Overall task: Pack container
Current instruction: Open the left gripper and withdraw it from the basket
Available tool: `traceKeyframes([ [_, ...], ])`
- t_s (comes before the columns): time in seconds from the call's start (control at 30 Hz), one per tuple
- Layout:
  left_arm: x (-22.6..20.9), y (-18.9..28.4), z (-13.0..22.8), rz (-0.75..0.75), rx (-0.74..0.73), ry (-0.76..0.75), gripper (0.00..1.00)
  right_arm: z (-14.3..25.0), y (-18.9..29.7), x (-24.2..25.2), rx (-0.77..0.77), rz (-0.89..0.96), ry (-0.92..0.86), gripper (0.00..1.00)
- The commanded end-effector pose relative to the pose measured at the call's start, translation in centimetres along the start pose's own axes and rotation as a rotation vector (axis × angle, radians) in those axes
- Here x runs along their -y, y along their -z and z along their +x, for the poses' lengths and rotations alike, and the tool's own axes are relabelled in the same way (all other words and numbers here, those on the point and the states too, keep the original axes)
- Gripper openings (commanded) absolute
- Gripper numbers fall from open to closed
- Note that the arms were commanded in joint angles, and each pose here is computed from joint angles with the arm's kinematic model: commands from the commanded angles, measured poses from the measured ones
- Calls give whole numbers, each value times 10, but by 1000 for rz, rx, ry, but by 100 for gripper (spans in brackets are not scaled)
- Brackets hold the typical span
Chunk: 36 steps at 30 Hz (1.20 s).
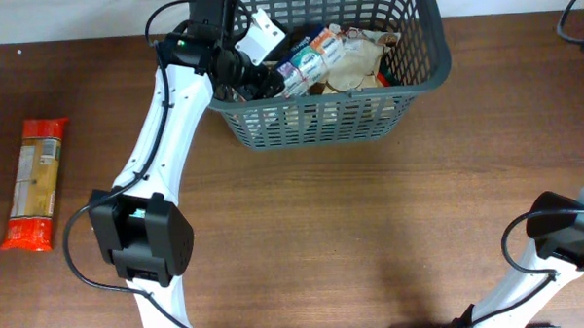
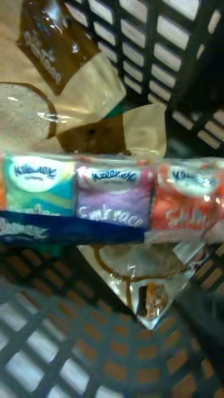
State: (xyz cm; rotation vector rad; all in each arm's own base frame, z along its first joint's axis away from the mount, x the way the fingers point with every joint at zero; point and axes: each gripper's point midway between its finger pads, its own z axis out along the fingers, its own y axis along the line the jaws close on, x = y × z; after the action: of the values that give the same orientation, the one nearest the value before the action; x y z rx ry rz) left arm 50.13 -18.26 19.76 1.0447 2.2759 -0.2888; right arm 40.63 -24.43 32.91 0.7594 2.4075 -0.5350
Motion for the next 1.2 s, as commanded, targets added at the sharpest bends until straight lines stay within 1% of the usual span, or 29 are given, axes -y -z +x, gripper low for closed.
traceKeyframes([
  [0.0, -2, 3, -9, 3, 35, -13, 96, -2, 5, 4, 15, 3, -16, 99],
  [0.1, -6, 5, -17, -13, 63, -23, 99, -2, 5, 4, 15, 3, -16, 99],
  [0.23, -17, 24, -43, -71, 132, -47, 100, -2, 5, 4, 15, 2, -16, 99],
  [0.37, -46, 71, -80, -255, 210, -32, 100, -2, 5, 4, 15, 3, -16, 99],
  [0.43, -60, 106, -98, -364, 254, -25, 100, -2, 5, 4, 15, 3, -16, 99],
  [0.5, -70, 139, -108, -462, 275, -20, 99, -2, 5, 4, 15, 2, -16, 99],
  [0.6, -88, 187, -108, -644, 262, 13, 99, -2, 5, 4, 15, 2, -16, 99],
  [0.7, -108, 233, -95, -837, 223, 77, 99, -2, 5, 4, 15, 3, -16, 99],
  [0.8, -131, 284, -65, -1055, 206, 283, 99, -2, 5, 4, 15, 2, -16, 99],
  [0.83, -136, 298, -52, -1103, 203, 357, 99, -2, 5, 4, 15, 2, -16, 99],
  [0.87, -138, 307, -43, -1120, 201, 405, 99, -2, 5, 4, 15, 3, -16, 99],
  [0.97, -139, 322, -13, -1102, 171, 505, 99, -2, 5, 4, 15, 2, -16, 99],
  [1.07, -137, 326, 19, -1045, 112, 578, 99, -2, 5, 4, 15, 2, -16, 99],
  [1.17, -142, 336, 57, -1050, 45, 689, 99, -2, 5, 4, 15, 3, -16, 99],
])
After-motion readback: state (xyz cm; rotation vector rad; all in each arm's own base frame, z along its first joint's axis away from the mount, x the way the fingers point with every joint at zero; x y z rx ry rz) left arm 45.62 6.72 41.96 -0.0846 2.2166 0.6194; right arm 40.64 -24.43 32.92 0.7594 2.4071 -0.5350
